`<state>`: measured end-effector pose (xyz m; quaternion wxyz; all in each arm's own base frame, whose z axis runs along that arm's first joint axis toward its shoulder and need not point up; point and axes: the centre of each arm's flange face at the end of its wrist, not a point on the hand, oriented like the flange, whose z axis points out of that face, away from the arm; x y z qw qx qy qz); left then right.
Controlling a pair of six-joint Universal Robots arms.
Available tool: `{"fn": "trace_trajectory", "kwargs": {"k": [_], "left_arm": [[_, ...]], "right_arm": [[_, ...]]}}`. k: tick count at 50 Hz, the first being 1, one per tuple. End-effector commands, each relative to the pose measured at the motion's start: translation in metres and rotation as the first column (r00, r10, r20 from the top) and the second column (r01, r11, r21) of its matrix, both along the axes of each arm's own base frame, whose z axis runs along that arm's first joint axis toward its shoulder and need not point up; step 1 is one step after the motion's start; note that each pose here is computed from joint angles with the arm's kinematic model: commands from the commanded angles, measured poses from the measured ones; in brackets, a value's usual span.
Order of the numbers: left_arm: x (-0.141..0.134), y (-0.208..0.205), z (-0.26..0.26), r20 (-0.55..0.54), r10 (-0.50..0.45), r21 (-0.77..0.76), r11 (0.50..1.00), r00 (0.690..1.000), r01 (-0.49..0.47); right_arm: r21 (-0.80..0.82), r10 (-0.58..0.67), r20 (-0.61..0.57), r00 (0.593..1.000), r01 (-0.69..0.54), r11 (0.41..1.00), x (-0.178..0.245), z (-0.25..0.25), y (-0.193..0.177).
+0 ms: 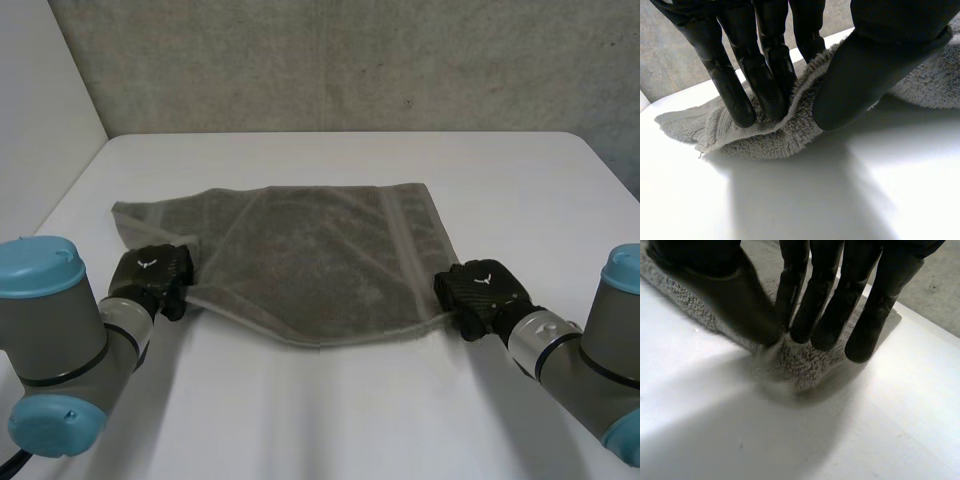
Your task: Fold the laundry
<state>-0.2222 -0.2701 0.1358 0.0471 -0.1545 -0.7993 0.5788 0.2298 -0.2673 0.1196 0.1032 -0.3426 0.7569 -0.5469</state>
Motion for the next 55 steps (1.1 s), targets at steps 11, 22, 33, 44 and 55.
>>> {"fn": "trace_trajectory", "kwargs": {"k": [11,22,33,44,55], "left_arm": [[0.003,0.003,0.017,-0.004,-0.004,-0.017,1.0,1.0,0.004],[0.012,-0.011,0.026,-0.04,-0.066,-0.037,0.997,0.997,0.065],[0.03,-0.031,0.012,0.073,-0.063,-0.036,0.997,0.995,0.066],[0.023,-0.033,-0.003,0.071,-0.144,-0.019,0.989,0.987,0.146],[0.02,-0.049,-0.017,0.073,-0.141,-0.122,0.981,0.987,0.149]], "right_arm": [[-0.144,-0.055,0.001,0.998,0.055,0.988,-0.018,0.038,-0.024],[-0.187,-0.107,-0.132,0.985,0.082,0.979,-0.045,0.027,-0.042],[-0.181,-0.096,-0.138,0.986,0.07,0.981,-0.043,0.025,-0.04],[-0.179,-0.091,-0.136,0.987,0.066,0.982,-0.043,0.024,-0.039],[-0.168,-0.09,-0.138,0.986,0.066,0.983,-0.042,0.022,-0.037]]}}
